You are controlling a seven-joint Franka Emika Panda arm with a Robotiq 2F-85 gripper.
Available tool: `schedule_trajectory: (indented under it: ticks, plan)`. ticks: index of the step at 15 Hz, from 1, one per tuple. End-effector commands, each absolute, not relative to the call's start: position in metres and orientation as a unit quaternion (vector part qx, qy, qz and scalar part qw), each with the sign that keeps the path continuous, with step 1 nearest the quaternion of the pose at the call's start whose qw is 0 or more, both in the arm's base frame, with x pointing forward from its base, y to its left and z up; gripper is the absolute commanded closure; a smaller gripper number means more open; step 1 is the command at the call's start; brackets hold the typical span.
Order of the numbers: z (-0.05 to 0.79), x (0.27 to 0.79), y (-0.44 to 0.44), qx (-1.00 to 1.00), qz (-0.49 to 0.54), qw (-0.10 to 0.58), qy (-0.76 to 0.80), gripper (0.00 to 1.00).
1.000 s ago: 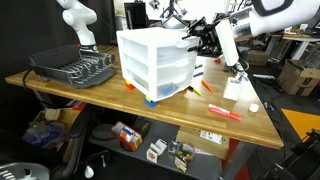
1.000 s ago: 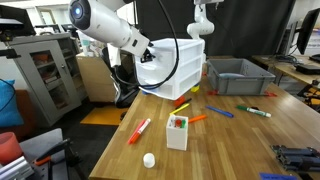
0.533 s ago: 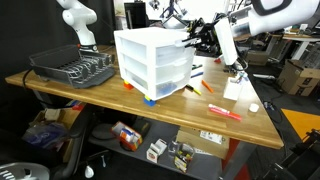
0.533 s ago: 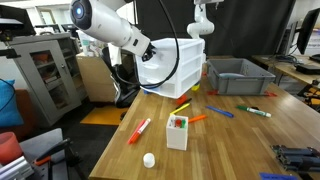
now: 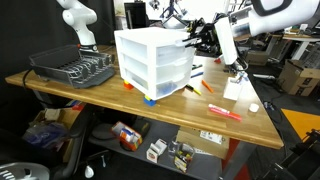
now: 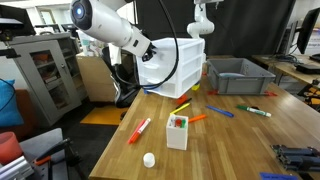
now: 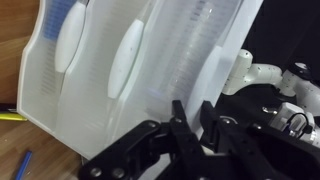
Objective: Open the top drawer of the cabinet
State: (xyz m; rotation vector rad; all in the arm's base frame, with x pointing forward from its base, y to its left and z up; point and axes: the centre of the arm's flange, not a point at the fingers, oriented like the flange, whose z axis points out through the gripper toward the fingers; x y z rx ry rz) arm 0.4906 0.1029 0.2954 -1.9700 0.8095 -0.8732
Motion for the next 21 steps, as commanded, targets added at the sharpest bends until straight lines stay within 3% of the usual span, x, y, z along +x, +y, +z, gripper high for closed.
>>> schedule_trajectory:
  ticks: [1, 21]
  plan:
    - [0.298, 0.487, 0.099, -0.78, -0.342, 0.403, 0.335, 0.94]
    - [0.319, 0.442, 0.069, -0.807, -0.264, 0.393, 0.353, 0.94]
